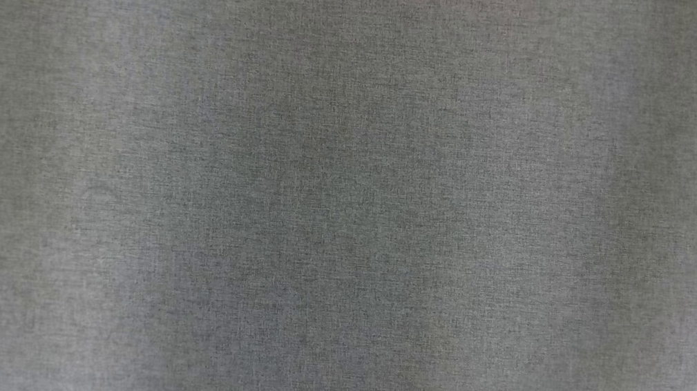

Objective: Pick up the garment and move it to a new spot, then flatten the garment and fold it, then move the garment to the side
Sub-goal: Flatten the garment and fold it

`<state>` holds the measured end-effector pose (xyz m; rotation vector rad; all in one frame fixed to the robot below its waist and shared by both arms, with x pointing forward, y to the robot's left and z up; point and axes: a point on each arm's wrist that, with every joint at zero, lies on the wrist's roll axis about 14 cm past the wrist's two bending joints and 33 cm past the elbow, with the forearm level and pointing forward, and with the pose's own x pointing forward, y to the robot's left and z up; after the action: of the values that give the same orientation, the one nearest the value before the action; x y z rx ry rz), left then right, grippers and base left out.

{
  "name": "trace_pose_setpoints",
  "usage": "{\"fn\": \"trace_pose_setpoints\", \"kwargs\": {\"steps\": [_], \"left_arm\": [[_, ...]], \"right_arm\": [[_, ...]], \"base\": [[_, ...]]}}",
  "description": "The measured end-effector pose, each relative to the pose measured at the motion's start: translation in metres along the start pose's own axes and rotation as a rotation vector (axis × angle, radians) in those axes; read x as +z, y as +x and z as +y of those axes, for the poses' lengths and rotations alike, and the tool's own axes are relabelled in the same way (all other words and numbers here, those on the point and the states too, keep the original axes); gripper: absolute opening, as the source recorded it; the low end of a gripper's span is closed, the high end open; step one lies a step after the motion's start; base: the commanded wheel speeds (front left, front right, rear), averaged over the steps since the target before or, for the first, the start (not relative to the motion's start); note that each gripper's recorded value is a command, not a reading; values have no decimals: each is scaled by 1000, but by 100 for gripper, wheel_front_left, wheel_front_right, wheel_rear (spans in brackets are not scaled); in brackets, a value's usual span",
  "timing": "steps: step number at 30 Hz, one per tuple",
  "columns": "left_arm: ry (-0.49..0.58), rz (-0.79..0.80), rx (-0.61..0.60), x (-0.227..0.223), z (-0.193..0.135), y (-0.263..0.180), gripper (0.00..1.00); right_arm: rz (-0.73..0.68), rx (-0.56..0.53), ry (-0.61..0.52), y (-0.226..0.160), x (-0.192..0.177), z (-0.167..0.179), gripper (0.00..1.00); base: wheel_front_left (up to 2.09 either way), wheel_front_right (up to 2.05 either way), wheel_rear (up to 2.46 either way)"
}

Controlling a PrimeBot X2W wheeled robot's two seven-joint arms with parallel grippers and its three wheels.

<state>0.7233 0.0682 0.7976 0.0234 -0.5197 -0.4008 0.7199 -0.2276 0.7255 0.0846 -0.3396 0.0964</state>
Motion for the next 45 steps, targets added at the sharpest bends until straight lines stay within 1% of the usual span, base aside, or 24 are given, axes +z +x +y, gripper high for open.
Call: {"fn": "trace_pose_setpoints", "kwargs": {"steps": [6,12,17,20,21,22,26,27,28,31,33,34,36,39,40,42,45], "left_arm": [[-20,4,16,-5,5,-8,0],[-70,42,14,-29,0,-28,0],[-131,56,10,-41,-3,-54,0],[-179,46,30,-45,0,-77,0],[-188,55,43,-51,0,-89,0],[-210,62,68,-59,-1,-113,0],[-268,109,143,-78,-9,-178,0],[-279,124,151,-81,-14,-194,0],[-279,124,151,-81,-14,-194,0],[-314,163,203,-85,-28,-242,0],[-359,184,260,-85,-35,-274,0],[-373,202,268,-85,-42,-289,0],[-363,251,290,-88,-50,-319,0],[-421,290,357,-88,-59,-355,0],[-425,310,373,-89,-62,-367,0],[-421,347,403,-90,-66,-392,0],[-467,400,478,-94,-76,-427,0]], "right_arm": [[5,3,9,-4,-4,3,0],[61,-11,51,-25,-33,0,0],[115,-9,112,-55,-60,6,0],[158,-2,140,-80,-79,9,0],[174,0,157,-90,-85,11,0],[204,-8,192,-111,-97,11,0],[287,-29,277,-164,-127,14,0],[302,-28,294,-177,-132,18,0],[302,-28,294,-177,-132,18,0],[325,-40,366,-210,-138,24,0],[357,-43,388,-236,-145,29,0],[376,-51,404,-251,-150,30,0],[415,-67,423,-281,-159,31,0],[455,-95,448,-318,-166,30,0],[462,-112,460,-329,-167,28,0],[484,-123,457,-351,-170,27,0],[534,-149,456,-387,-178,27,0]], "base": [[0,0,0],[0,0,0],[0,0,0],[0,0,0],[0,0,0],[0,0,0],[0,0,0],[0,0,0],[0,0,0],[0,0,0],[0,0,0],[0,0,0],[0,0,0],[0,0,0],[0,0,0],[0,0,0],[0,0,0]]}}
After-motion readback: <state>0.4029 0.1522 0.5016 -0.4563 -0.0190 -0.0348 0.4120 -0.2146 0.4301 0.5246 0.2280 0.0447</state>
